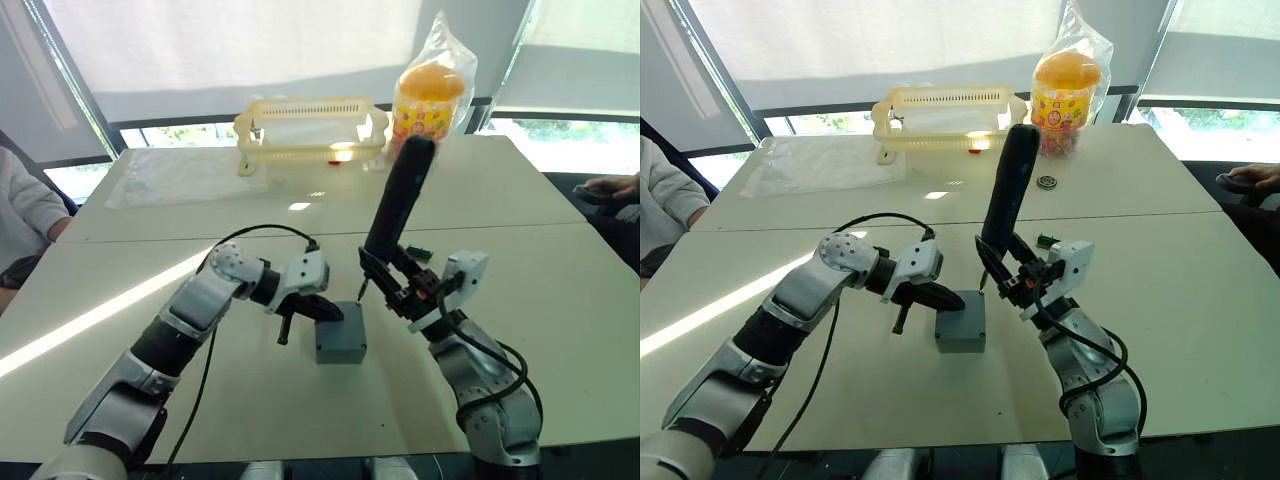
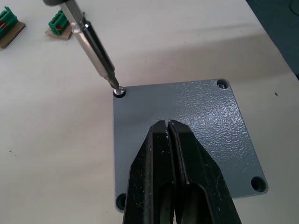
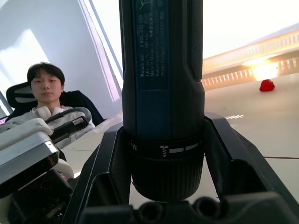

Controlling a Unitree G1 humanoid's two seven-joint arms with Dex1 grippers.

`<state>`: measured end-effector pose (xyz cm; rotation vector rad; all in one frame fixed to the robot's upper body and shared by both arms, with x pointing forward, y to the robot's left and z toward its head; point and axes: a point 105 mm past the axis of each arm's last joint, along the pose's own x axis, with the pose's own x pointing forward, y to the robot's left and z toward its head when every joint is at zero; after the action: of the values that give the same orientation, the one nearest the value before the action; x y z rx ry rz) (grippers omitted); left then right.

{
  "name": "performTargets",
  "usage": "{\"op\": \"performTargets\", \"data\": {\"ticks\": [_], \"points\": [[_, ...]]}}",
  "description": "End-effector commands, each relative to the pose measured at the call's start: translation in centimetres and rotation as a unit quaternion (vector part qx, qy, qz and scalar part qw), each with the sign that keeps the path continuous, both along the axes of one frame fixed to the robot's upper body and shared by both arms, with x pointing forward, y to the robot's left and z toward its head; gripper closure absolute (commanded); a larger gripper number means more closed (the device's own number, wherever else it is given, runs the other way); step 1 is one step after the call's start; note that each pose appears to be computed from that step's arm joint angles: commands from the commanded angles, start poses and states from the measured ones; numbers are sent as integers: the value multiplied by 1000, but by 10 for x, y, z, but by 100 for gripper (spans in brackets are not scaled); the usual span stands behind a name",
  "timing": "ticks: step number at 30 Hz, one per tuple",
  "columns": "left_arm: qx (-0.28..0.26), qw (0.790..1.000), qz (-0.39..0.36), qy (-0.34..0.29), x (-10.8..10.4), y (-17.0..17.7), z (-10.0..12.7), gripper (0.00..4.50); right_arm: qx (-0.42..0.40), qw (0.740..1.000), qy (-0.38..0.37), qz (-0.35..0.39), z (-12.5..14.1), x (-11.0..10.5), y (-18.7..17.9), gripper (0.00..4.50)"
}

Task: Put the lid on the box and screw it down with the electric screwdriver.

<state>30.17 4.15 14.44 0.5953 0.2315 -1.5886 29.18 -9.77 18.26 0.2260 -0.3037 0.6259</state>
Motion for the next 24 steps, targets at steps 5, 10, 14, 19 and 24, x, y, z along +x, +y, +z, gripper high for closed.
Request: {"op": "performTargets", "data": {"ticks": [5,10,14,19,24], "points": [[11,1000,0,1,-5,4,-4,450,5,999,-48,2,18,-6,-1,273],[13,1000,1,-2,-4,4,-5,450,0,999,-46,1,16,-6,0,273],[15,1000,2,-5,-3,4,-6,450,2,999,-43,1,14,-6,2,273],[18,1000,1,-9,-1,4,-7,450,-3,999,-41,-2,11,-5,2,273],[17,1000,2,-11,0,4,-6,450,-13,999,-45,-6,9,-5,1,273]]}}
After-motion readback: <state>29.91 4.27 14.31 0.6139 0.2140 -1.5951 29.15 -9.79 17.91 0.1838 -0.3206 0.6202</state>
